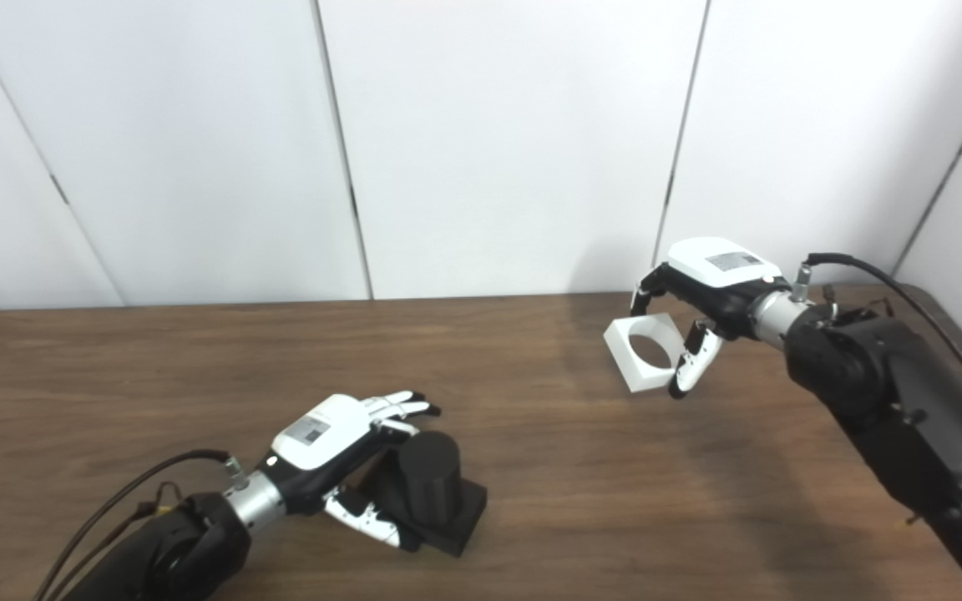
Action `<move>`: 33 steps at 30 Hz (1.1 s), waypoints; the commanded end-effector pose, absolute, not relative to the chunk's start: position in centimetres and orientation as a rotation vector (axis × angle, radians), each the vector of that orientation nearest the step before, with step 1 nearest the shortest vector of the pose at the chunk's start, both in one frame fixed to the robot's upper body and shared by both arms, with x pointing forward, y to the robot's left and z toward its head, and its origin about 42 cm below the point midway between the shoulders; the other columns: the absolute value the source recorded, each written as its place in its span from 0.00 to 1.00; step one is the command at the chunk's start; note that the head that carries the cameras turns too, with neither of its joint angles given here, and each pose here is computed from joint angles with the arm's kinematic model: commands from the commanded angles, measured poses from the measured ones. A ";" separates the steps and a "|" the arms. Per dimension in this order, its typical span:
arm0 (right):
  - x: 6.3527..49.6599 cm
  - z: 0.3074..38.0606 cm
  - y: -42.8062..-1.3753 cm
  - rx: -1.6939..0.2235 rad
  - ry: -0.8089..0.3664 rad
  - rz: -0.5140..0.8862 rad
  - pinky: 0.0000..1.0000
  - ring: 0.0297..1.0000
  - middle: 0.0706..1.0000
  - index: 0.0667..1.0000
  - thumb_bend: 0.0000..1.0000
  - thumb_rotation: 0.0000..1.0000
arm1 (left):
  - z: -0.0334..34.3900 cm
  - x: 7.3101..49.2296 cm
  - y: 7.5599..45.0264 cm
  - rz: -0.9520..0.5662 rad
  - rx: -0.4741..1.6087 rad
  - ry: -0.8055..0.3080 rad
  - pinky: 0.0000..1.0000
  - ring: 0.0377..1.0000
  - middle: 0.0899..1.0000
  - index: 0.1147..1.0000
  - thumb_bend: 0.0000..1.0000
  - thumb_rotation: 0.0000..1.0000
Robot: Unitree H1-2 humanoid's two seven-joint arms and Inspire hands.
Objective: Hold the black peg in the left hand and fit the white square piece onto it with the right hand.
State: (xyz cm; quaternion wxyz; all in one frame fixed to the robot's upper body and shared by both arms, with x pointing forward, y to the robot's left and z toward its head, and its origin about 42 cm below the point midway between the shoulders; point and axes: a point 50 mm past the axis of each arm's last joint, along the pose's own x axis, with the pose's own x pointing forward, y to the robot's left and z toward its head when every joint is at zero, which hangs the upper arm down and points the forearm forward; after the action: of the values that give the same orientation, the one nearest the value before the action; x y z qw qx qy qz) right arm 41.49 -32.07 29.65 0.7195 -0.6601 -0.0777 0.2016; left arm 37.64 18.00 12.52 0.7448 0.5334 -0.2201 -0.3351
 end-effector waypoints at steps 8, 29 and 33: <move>40.1 34.3 -28.1 -1.474 -0.407 0.491 0.68 0.76 0.71 0.44 0.52 0.13 | 9.9 36.8 17.2 -0.813 1.279 -0.362 0.89 0.96 0.90 0.42 0.52 0.07; 38.6 34.2 -21.0 -1.388 -0.525 0.648 0.67 0.75 0.69 0.44 0.52 0.13 | 10.0 36.8 16.6 -0.816 1.270 -0.352 0.91 0.97 0.91 0.42 0.52 0.07; 38.4 34.1 -20.0 -1.380 -0.529 0.667 0.68 0.76 0.70 0.44 0.52 0.13 | 10.1 36.9 16.5 -0.816 1.269 -0.357 0.91 0.97 0.91 0.42 0.52 0.07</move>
State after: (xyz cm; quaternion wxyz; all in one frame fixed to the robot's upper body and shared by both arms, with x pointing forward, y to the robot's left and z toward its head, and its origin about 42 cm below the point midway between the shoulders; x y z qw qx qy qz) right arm 38.39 -20.51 31.42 0.6974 -0.6100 -0.1985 0.3196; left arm 37.71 17.05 12.54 0.7497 0.5329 -0.2129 -0.3296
